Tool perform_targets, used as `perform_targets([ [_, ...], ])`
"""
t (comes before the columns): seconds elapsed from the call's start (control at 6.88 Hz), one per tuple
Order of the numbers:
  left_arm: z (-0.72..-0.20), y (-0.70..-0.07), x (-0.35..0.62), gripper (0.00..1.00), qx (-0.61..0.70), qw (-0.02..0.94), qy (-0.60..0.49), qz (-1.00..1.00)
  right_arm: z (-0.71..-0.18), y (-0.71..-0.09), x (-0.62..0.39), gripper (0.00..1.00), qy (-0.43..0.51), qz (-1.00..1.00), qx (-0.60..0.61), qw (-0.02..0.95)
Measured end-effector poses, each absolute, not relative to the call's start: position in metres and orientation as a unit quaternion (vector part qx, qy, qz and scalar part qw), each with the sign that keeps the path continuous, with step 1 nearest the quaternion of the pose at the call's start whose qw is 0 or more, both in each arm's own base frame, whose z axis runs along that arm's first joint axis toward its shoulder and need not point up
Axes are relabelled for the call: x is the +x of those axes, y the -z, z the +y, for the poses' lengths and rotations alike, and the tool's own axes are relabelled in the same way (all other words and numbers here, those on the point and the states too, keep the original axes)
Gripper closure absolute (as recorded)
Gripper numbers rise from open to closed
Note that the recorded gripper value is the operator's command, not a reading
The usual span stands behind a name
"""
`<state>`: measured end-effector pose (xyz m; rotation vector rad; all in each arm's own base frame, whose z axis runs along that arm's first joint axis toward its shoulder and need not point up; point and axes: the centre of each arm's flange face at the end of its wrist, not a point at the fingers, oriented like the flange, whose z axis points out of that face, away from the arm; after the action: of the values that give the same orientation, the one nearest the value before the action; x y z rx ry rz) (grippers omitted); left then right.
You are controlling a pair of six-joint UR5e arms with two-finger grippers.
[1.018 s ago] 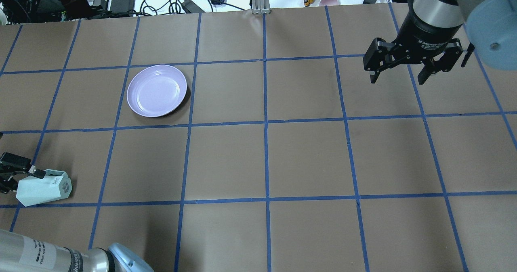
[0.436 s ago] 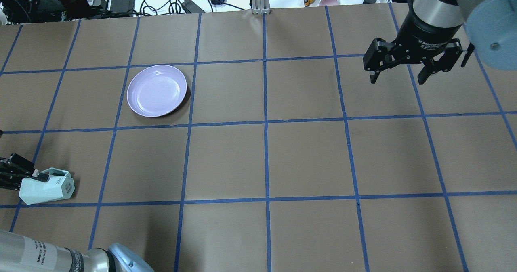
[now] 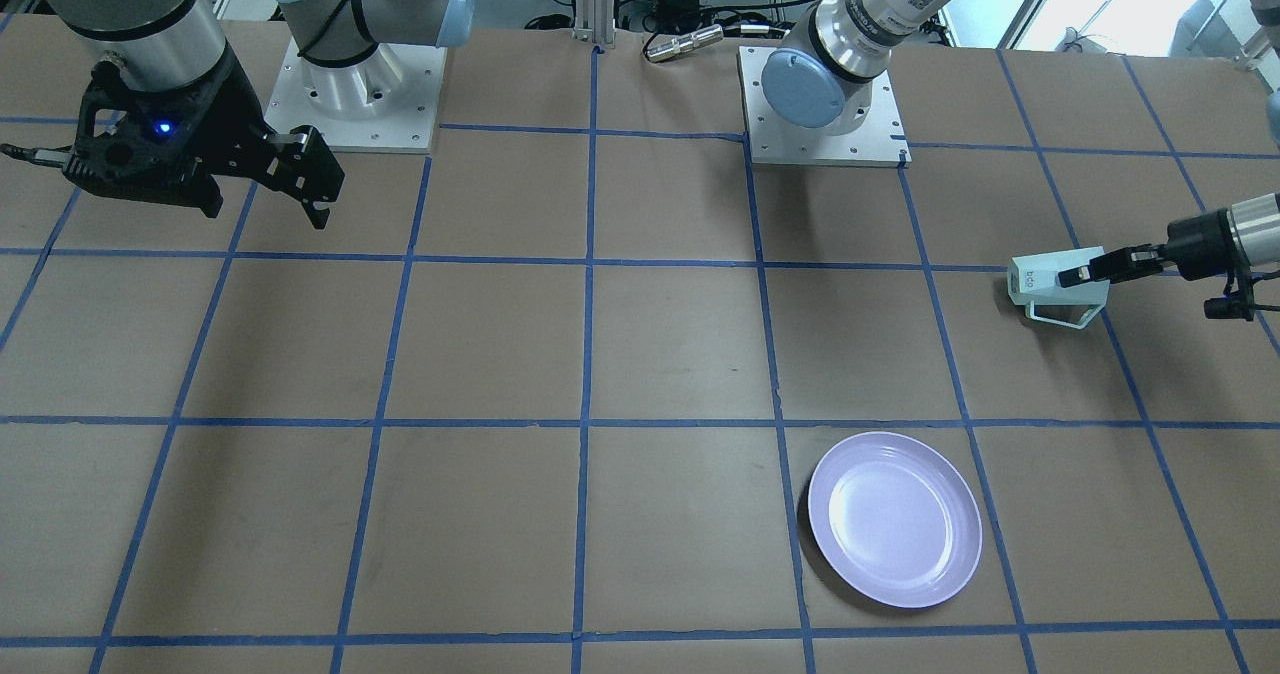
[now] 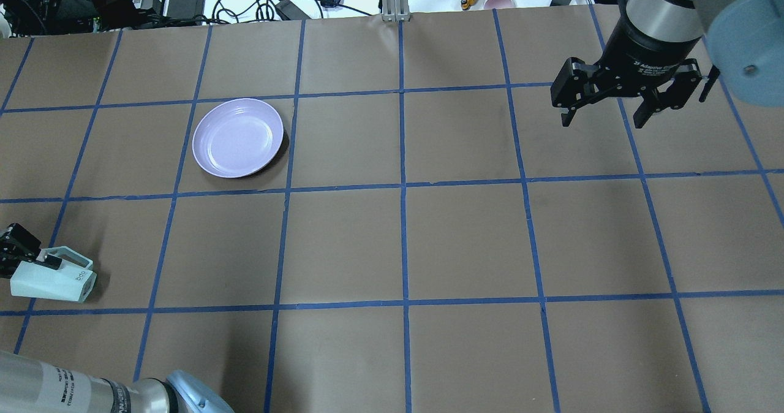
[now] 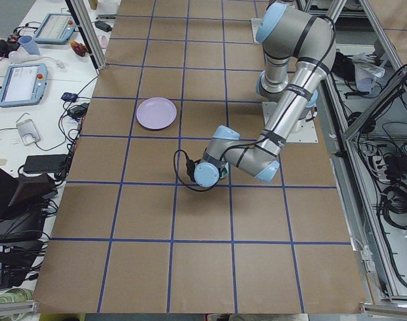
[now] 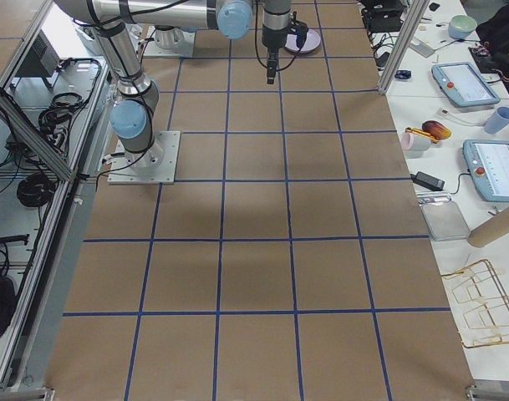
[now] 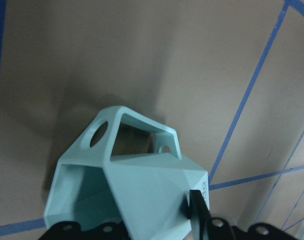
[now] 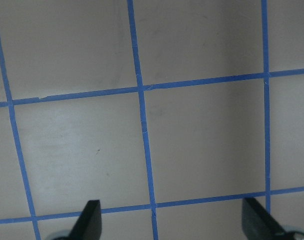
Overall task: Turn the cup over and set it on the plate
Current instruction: 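Lift the mug and rotate it upright with the left gripper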
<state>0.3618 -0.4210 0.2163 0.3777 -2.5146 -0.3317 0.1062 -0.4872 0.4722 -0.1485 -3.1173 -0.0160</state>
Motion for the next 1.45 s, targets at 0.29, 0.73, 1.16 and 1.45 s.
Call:
perform_targets([
  [0.29, -0.451, -0.259, 0.357, 1.0, 0.14, 0.232, 0.116, -0.955, -0.487, -0.472, 0.106, 0.0, 0.005, -0.999, -0.048, 0.011],
  [0.73, -0.485, -0.301, 0.34, 1.0, 0.132, 0.173, 0.102, -0.971, -0.487, -0.472, 0.106, 0.0, 0.005, -0.999, -0.048, 0.011],
  [1.16, -0.542, -0.363, 0.265, 1.0, 0.095, 0.065, 0.068, -0.991, -0.487, -0.472, 0.106, 0.0, 0.005, -0.999, -0.048, 0.011],
  [1.45, -0.579, -0.393, 0.205, 1.0, 0.062, 0.004, 0.019, -0.998, -0.487, -0.472, 0.106, 0.0, 0.005, -0.999, -0.048, 0.011],
])
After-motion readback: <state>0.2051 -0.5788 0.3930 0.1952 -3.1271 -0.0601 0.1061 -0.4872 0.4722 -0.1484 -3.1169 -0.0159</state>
